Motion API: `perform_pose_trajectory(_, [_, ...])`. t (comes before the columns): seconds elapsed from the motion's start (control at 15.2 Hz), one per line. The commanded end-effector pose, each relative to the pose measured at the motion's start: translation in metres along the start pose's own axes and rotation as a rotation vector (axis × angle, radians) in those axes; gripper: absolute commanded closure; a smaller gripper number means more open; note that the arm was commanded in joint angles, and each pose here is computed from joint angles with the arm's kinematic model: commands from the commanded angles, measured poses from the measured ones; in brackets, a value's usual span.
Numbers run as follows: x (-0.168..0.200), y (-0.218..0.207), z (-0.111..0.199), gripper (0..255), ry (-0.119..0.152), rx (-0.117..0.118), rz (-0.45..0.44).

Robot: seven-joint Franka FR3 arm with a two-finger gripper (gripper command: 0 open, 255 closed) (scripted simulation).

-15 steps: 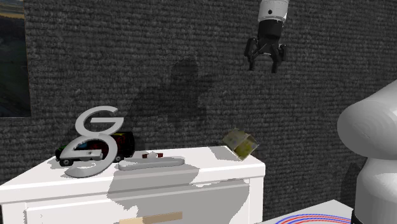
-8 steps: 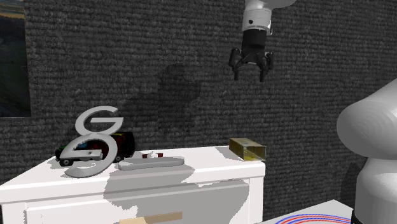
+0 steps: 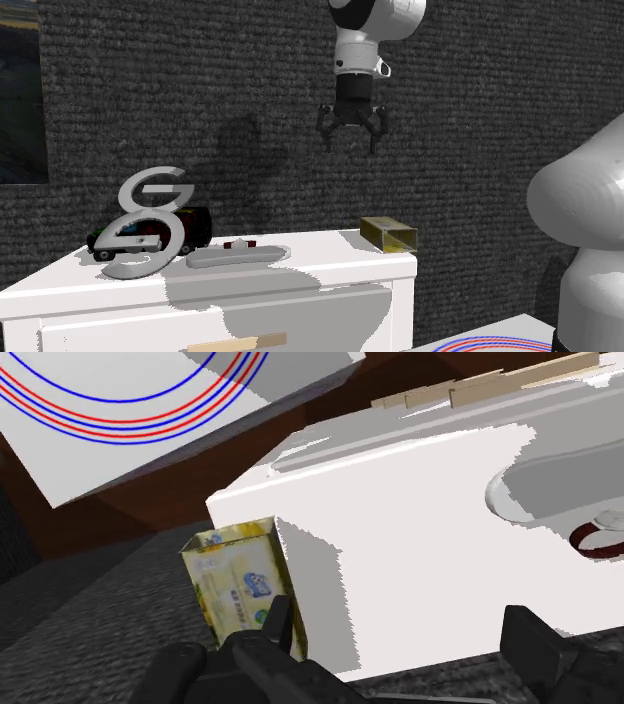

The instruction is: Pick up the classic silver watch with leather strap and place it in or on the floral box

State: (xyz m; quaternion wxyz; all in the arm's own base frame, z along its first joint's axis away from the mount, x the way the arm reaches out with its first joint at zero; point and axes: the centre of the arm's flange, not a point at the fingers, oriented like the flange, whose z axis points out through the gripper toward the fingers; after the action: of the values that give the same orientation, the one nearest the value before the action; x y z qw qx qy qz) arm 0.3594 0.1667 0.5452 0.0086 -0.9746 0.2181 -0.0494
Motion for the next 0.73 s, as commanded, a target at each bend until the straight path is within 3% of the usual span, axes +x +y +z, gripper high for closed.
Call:
perform_pose_trajectory(0.0, [-0.003, -0.021, 0.016, 0, -0.004, -0.009, 0.059])
perform_pose_trajectory(0.66, [0.006, -0.133, 0.095, 0, -0.027, -0.059, 0.33])
